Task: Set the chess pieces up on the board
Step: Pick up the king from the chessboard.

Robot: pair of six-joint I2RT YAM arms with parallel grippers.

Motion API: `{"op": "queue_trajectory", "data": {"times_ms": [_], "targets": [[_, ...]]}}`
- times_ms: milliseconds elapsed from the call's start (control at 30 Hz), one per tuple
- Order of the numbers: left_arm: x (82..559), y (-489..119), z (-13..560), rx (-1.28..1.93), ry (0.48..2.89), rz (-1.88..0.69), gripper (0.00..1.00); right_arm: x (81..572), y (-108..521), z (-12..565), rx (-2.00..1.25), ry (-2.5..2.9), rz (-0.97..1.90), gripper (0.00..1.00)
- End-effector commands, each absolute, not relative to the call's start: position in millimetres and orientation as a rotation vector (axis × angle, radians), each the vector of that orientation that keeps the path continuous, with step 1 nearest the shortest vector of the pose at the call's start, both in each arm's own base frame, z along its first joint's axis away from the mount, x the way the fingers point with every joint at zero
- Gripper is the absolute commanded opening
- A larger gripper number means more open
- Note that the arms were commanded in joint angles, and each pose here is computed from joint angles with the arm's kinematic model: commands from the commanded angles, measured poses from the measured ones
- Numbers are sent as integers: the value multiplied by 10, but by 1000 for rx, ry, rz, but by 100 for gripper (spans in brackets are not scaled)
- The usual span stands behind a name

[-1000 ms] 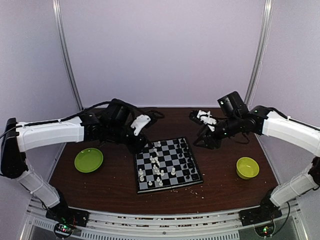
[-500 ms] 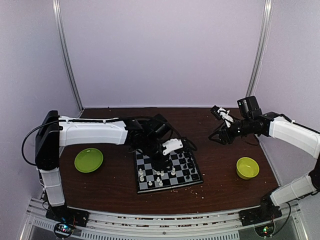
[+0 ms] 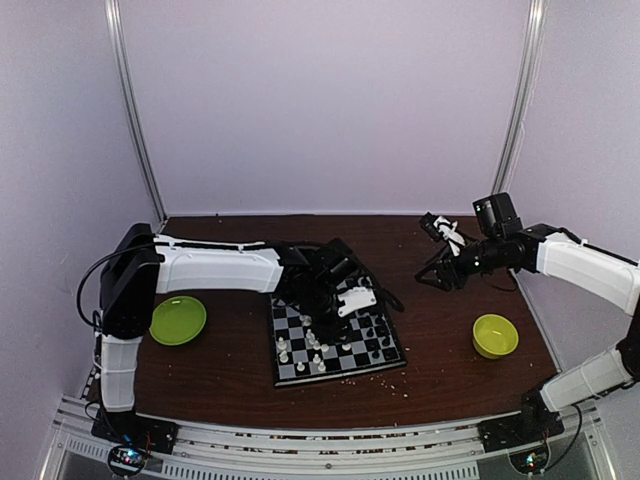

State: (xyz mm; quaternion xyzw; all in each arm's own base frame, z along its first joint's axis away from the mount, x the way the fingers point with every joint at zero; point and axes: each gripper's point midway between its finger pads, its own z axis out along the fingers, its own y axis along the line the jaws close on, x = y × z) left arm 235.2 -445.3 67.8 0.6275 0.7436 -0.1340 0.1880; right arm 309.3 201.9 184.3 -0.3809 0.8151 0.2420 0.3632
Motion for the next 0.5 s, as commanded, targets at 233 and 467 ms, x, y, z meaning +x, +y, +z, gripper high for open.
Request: {"op": "queue_trajectory", "data": {"times_ms": [233, 467], "targets": [[2369, -4625, 661, 1797, 2045, -413, 27, 3127, 2020, 1834, -991, 2098, 640, 51], [2346, -4644, 657, 1810, 2038, -433, 18, 3126, 2033, 1813, -995, 2106, 653, 51]]}}
